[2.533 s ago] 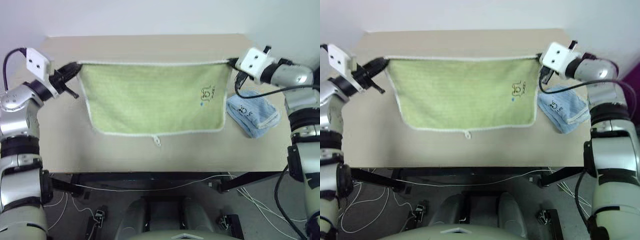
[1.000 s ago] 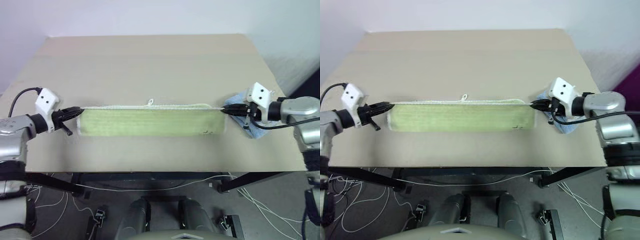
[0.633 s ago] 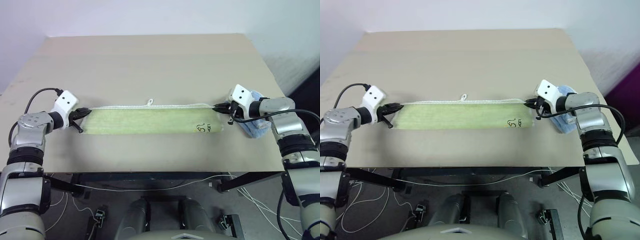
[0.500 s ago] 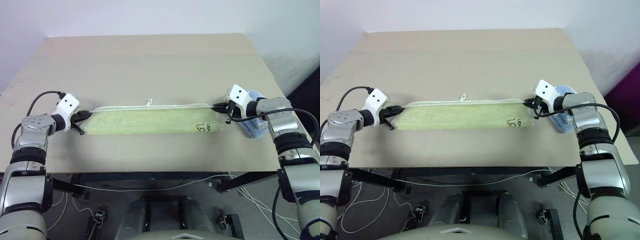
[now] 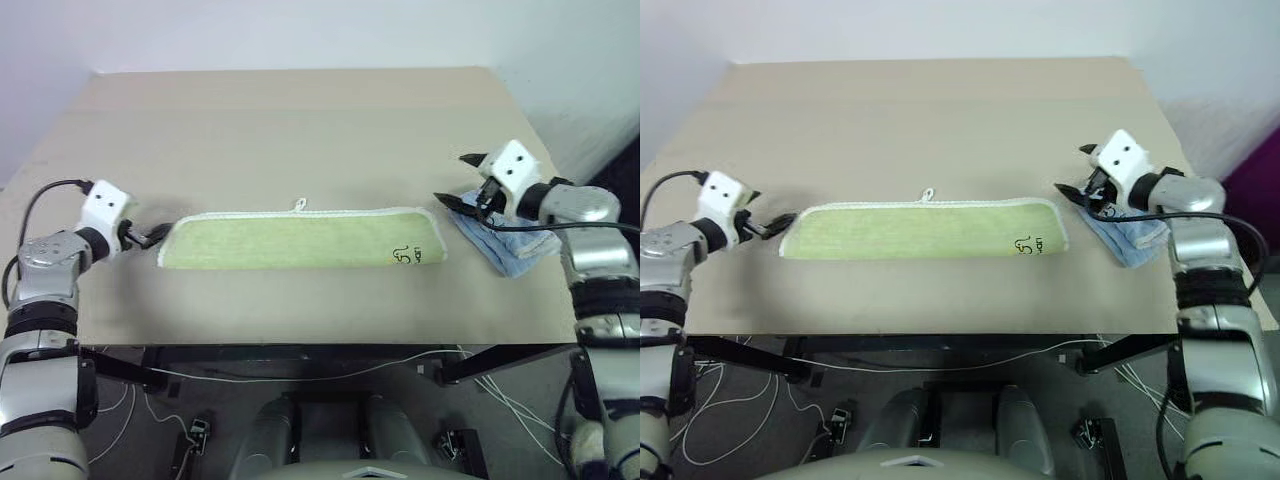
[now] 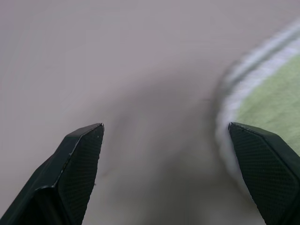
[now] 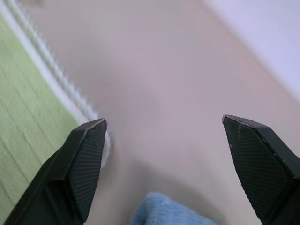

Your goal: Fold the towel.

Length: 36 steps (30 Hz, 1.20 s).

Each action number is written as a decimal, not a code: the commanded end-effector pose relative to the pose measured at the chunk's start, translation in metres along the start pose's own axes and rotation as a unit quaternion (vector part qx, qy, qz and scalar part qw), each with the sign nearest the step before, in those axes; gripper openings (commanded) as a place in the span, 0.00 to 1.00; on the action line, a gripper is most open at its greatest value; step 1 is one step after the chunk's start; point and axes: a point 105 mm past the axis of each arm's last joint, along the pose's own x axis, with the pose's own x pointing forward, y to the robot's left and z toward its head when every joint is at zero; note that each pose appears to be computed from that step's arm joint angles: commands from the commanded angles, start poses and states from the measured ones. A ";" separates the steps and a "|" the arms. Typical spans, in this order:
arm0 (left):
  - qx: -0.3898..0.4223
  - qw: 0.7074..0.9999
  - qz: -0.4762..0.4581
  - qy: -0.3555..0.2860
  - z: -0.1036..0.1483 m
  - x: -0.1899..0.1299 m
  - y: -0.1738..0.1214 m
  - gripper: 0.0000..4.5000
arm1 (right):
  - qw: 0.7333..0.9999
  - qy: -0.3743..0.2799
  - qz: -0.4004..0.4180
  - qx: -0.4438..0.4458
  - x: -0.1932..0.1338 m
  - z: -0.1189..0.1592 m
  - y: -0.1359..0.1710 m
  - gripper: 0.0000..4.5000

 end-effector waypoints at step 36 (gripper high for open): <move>-0.018 0.924 -0.349 -0.158 0.065 -0.046 -0.164 0.96 | 0.616 0.021 -0.125 0.777 -0.003 -0.043 0.109 1.00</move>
